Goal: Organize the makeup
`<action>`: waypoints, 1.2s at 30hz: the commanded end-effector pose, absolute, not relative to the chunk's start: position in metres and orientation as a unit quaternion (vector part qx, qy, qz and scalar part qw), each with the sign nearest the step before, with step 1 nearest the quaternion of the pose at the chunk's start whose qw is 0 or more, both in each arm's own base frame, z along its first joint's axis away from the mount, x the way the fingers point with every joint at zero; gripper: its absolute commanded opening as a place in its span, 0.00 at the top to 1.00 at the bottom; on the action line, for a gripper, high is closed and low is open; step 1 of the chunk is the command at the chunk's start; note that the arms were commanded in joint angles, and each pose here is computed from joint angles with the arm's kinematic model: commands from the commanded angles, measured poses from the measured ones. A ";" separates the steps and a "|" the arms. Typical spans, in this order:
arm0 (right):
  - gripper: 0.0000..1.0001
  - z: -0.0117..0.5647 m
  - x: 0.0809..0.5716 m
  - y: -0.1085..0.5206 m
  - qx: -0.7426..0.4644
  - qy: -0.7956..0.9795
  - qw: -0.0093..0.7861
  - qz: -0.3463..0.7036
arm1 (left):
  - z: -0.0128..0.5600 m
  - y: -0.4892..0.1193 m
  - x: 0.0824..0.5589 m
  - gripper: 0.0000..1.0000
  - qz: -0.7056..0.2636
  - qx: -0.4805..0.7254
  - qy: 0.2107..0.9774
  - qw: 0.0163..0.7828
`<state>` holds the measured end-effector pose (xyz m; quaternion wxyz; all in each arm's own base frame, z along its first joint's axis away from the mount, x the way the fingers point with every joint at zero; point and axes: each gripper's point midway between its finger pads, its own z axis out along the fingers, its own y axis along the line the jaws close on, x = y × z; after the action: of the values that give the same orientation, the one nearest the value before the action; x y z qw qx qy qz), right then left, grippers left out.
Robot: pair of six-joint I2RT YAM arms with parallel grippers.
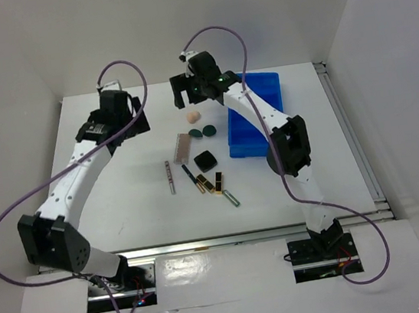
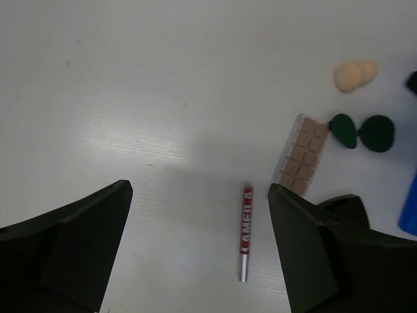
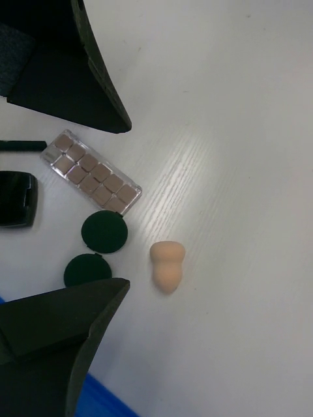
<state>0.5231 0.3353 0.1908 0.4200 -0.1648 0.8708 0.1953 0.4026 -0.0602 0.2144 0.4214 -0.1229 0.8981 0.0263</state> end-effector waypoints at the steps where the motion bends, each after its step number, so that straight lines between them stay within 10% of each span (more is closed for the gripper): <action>1: 0.00 0.184 0.527 0.343 -0.181 0.869 0.407 0.214 | 0.291 -0.067 0.391 0.00 -0.037 -0.146 0.844 0.515; 22: 0.35 0.083 0.593 0.347 -0.149 0.870 0.442 0.158 | 0.301 -0.060 0.335 0.00 -0.064 -0.155 0.846 0.506; 31: 0.98 0.113 0.597 0.352 -0.145 0.854 0.473 0.162 | 0.294 -0.059 0.330 0.00 -0.060 -0.154 0.851 0.499; 36: 1.00 0.162 0.586 0.353 -0.151 0.836 0.494 0.186 | 0.293 -0.064 0.333 0.00 -0.071 -0.153 0.851 0.497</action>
<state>0.5816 0.3449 0.0685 0.4208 -0.1543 0.8809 0.1522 0.3316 -0.0599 0.2853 0.4865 -0.1562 0.8578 -0.0566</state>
